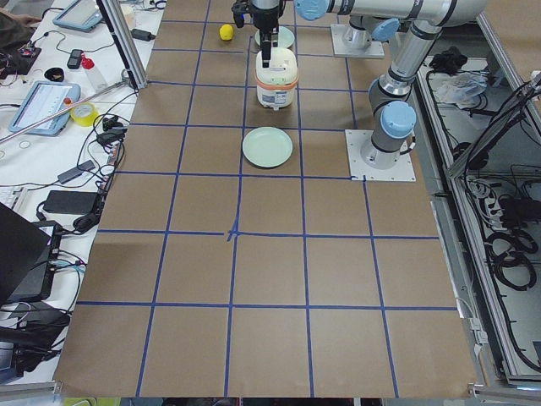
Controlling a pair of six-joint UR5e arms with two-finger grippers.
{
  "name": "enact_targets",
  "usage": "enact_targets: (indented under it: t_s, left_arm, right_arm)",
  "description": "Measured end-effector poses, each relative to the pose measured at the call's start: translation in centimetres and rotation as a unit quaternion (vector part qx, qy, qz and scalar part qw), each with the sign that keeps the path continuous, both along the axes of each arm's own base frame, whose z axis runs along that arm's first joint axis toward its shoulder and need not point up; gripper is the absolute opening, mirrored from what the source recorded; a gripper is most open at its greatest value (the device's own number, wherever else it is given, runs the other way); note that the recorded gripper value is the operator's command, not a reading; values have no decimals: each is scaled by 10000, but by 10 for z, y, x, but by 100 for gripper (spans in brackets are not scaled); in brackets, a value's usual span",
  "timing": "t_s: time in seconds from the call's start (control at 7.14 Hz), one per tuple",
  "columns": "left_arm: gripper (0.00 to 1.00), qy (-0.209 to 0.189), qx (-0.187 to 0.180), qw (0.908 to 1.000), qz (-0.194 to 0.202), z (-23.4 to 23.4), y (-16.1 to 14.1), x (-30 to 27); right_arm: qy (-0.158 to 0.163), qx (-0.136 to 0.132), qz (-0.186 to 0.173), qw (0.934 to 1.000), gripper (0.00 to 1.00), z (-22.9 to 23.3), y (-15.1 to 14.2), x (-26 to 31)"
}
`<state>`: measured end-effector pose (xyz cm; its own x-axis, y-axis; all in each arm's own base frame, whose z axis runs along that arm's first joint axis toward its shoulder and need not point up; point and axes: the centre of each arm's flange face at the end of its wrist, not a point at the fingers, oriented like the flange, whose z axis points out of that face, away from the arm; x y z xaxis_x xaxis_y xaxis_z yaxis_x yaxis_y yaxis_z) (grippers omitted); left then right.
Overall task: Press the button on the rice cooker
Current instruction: 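Press down on the rice cooker's green button with the right gripper, then lift the right gripper away from the cooker as the lid opens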
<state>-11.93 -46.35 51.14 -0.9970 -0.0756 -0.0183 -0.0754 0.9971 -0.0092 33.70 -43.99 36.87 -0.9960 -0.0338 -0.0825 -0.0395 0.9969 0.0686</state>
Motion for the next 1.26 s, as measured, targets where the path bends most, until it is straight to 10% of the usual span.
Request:
enact_targets:
  t_s: [0.84,1.26]
  left_arm:
    - [100,0,0,10000,-4,0,0,0]
    - [100,0,0,10000,-2,0,0,0]
  right_arm:
    - [-65,23,33,10000,8,-11,-3,7]
    - [-25,-19,65,10000,47,-9,-3,10]
